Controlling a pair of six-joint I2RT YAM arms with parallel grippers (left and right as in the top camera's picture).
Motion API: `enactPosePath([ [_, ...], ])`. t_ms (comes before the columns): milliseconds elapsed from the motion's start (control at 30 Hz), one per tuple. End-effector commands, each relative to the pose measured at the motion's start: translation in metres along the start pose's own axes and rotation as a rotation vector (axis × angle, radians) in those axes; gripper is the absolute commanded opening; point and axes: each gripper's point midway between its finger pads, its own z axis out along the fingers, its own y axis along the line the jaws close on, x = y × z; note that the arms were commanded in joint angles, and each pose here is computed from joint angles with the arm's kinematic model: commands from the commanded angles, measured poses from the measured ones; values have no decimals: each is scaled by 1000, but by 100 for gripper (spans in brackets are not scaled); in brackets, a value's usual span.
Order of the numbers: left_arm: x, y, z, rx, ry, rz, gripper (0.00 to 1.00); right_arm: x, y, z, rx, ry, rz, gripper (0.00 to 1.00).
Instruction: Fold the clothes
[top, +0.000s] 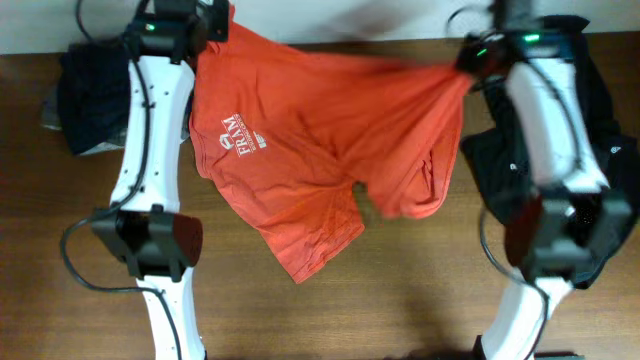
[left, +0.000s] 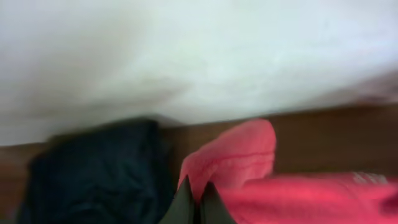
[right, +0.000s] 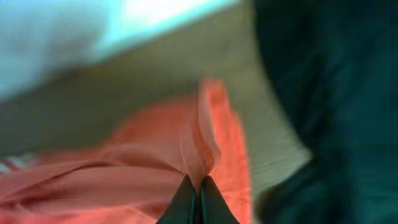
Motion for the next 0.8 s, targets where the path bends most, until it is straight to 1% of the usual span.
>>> enactPosePath([
  [0, -48, 38, -73, -112, -144, -53, 1, -42, -6, -87, -17, -172, -25, 4],
  [133, -65, 64, -116, -189, -210, -83, 1, -59, -13, -146, -27, -280, -32, 4],
  [367, -82, 107, -181, -254, -313, -138, 1, -74, -34, -238, -25, -453, 6, 4],
  [600, -92, 138, -252, -307, -423, -182, 1, -66, -48, -312, -14, -568, 8, 4],
  [633, -95, 141, -273, -312, -456, -190, 1, -60, -50, -331, -12, -594, 7, 4],
  [767, -97, 145, -322, -320, -530, -198, 1, -44, -55, -380, -14, -667, 12, 4],
])
